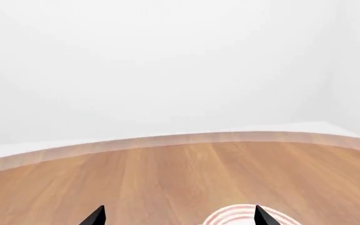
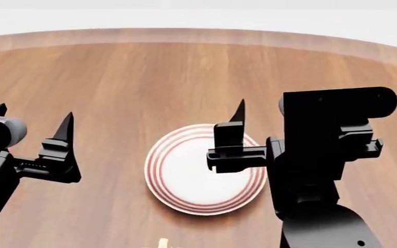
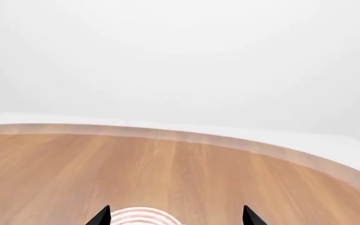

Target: Pick up the red mug and put it on the plate

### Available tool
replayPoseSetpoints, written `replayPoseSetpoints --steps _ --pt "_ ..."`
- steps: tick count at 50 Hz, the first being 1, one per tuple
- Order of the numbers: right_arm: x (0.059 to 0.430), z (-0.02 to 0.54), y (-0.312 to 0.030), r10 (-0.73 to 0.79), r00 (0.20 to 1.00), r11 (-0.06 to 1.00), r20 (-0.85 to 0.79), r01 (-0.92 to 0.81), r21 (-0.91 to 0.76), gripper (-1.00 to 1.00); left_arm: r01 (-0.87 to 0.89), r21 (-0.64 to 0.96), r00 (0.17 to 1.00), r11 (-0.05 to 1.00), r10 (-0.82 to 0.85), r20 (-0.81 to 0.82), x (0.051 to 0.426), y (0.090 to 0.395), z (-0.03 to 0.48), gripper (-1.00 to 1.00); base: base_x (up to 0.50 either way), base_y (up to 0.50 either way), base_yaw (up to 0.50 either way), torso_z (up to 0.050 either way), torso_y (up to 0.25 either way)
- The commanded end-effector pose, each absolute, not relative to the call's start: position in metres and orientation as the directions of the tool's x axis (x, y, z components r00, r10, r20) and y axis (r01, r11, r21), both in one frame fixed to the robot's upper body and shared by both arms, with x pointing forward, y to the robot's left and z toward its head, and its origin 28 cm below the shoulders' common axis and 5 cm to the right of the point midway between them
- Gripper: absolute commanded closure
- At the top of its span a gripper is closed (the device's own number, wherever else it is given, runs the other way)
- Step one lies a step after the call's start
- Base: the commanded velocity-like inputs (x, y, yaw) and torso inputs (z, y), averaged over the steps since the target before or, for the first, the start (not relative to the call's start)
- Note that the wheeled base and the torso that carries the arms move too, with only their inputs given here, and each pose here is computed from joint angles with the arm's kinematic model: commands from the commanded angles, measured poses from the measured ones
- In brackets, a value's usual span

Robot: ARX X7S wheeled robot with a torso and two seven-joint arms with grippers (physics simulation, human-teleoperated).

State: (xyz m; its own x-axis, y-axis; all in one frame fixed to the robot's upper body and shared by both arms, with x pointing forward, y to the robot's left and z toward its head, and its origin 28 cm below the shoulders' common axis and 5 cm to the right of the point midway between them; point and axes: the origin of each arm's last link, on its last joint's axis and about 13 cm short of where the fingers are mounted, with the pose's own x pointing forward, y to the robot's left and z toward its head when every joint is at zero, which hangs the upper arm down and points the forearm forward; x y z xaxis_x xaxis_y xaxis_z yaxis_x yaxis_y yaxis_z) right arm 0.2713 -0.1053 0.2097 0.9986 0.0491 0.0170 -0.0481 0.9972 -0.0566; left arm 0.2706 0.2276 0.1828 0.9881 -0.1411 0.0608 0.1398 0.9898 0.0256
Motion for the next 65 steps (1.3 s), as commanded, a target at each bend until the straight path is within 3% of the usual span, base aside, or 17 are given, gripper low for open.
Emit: replayPoseSetpoints --steps 1,27,65 --pt "0.2711 0.2091 -0.1042 0.055 0.998 0.997 0.015 -0.054 -0.058 -1.0 0.141 0.025 0.988 0.99 -0.143 0.06 0.2701 0.2282 0.1824 -1.0 0.5 0.0 0.0 0.0 0.0" --pt "0.2698 0.2093 -0.1033 0.064 0.998 0.996 0.014 -0.063 -0.061 -1.0 0.148 0.026 0.987 0.989 -0.15 0.058 0.2697 0.2273 0.1822 -1.0 0.5 0.0 0.0 0.0 0.001" --pt "0.2731 0.2034 -0.101 0.063 0.998 0.995 -0.022 -0.064 -0.071 -1.0 0.132 0.021 0.99 0.991 -0.133 0.039 0.2724 0.2288 0.1772 -1.0 0.08 0.0 0.0 0.0 0.001"
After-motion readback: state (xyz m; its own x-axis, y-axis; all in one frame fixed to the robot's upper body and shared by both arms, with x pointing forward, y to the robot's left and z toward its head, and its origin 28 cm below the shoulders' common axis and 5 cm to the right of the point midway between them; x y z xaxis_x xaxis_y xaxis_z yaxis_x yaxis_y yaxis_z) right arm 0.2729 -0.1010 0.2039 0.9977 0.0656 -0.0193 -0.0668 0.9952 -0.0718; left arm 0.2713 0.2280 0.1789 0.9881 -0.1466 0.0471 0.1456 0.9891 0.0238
